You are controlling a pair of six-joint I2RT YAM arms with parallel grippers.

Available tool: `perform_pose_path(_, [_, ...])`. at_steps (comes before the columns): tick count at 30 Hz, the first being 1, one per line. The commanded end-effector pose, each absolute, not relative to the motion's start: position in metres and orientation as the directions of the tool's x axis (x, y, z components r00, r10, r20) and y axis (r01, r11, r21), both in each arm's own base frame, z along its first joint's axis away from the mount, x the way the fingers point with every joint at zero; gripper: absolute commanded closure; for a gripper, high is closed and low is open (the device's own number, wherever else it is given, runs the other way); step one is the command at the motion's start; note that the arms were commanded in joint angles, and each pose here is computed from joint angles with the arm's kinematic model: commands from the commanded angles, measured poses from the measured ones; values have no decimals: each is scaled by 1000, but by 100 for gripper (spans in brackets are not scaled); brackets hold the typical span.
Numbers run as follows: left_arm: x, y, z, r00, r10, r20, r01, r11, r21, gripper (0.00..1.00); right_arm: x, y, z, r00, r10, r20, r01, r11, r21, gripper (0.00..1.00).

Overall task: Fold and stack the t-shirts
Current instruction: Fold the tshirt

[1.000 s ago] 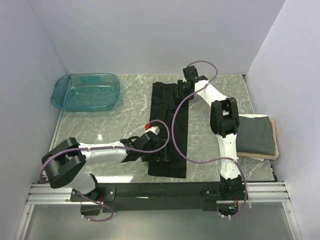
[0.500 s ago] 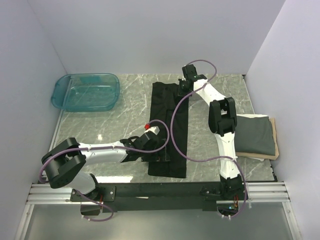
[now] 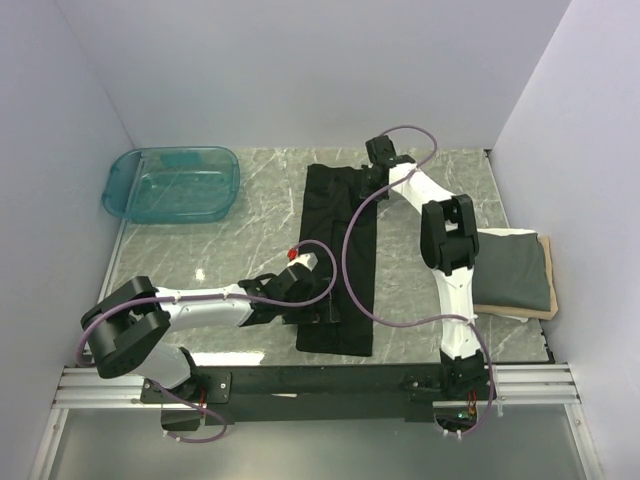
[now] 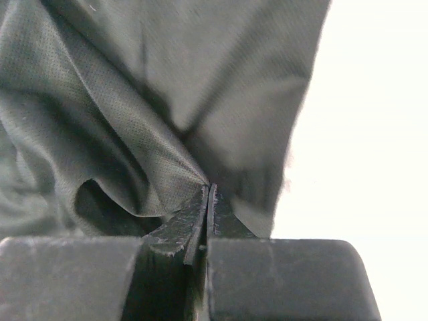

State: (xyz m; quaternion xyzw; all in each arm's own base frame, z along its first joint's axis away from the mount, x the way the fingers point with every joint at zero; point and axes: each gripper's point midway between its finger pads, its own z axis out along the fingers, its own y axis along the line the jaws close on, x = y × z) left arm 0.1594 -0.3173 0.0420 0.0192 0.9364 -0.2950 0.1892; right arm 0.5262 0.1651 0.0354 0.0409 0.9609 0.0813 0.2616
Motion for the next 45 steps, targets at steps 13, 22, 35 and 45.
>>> perform_pose_path(13, [139, -294, 15, -955, -44, -292, 107, 871, -479, 1, 513, 141, 84, -780, 201, -592, 123, 978, 169, 100])
perform_pose_path(22, [149, -299, 38, -939, -37, -341, 140, 866, -479, 1, 538, 146, 94, -766, 137, -629, 62, 988, 140, 87])
perform_pose_path(35, [289, -290, 163, -767, -260, -586, 119, 841, -528, 1, 534, 147, 105, -764, 59, -642, -26, 992, 122, 58])
perform_pose_path(45, [459, -333, 196, -712, -257, -653, 253, 774, -580, 1, 527, 154, 85, -779, -114, -617, -223, 970, 102, 60])
